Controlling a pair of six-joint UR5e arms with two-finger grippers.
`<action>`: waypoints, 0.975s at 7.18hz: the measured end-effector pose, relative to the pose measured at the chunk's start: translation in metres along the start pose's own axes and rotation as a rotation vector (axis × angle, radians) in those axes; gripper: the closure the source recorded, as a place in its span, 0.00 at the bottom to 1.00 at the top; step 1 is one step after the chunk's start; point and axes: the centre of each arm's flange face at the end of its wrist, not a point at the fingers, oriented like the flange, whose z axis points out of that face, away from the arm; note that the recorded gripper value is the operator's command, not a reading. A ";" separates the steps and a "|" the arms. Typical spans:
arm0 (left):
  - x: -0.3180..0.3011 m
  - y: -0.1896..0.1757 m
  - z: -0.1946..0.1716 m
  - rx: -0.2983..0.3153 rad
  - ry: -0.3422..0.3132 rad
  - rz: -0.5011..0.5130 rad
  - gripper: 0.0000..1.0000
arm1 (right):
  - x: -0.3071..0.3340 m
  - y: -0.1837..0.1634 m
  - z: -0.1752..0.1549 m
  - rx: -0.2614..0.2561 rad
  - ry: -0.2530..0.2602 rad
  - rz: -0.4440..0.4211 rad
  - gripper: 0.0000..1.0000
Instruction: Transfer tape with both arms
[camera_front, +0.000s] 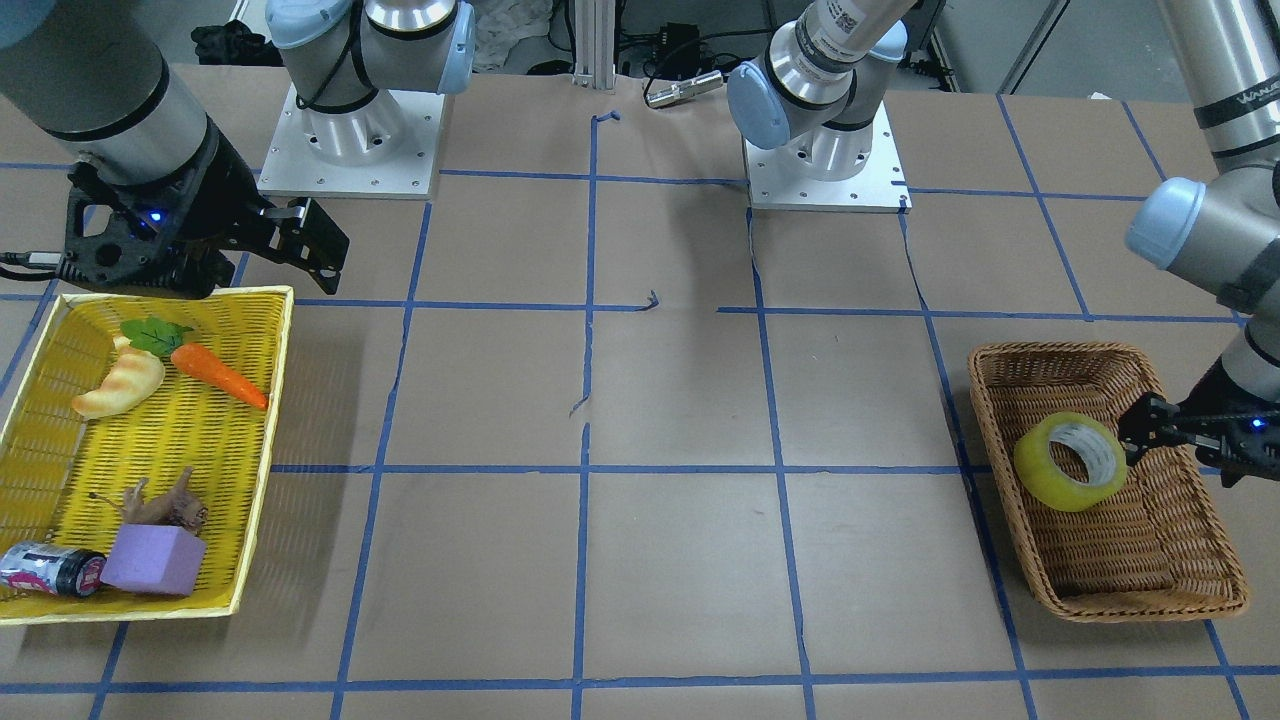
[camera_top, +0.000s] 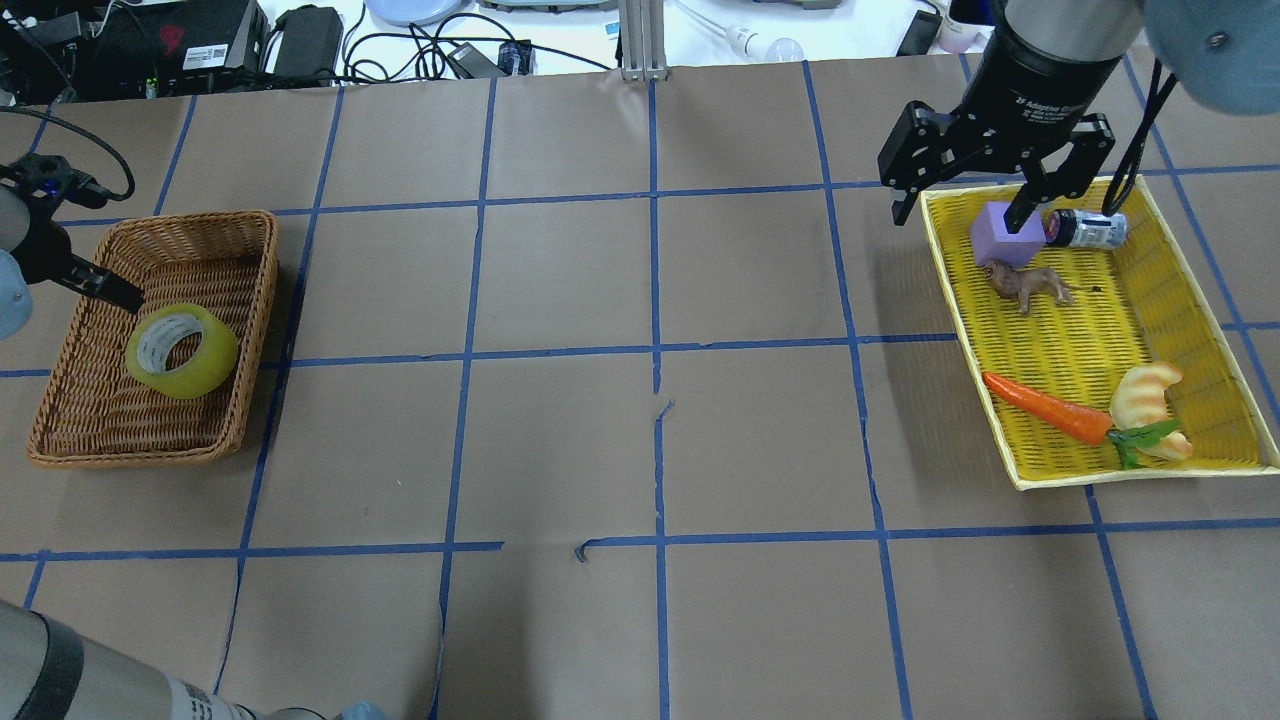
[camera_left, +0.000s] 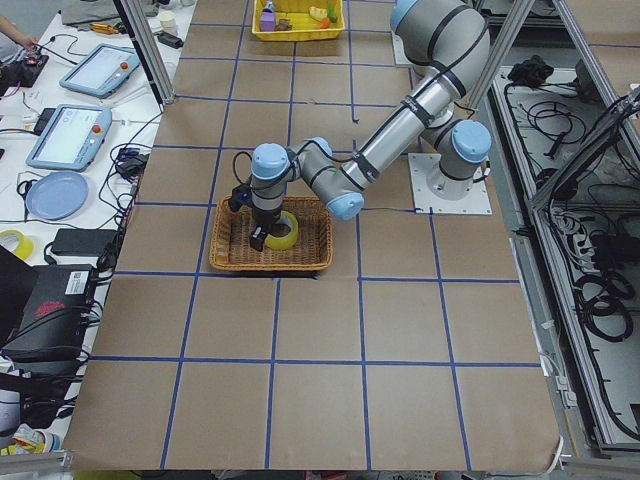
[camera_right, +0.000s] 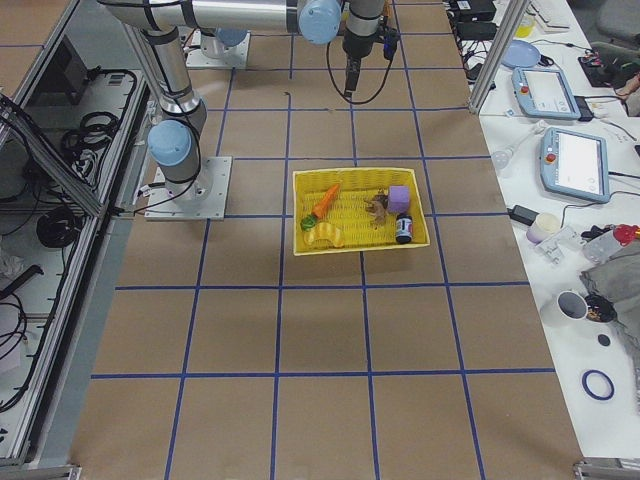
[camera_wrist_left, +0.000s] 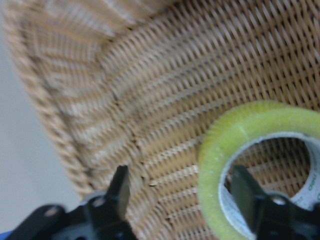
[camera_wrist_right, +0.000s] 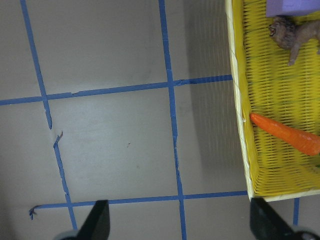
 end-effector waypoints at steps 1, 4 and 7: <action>0.020 -0.013 -0.030 0.002 0.011 -0.035 0.00 | 0.000 0.000 0.000 0.000 0.003 -0.001 0.00; 0.114 -0.049 -0.108 -0.017 0.083 -0.182 0.00 | 0.001 0.000 0.000 0.000 0.008 -0.002 0.00; 0.231 -0.074 -0.165 -0.037 0.190 -0.308 0.00 | 0.003 -0.001 0.002 -0.003 0.026 -0.003 0.00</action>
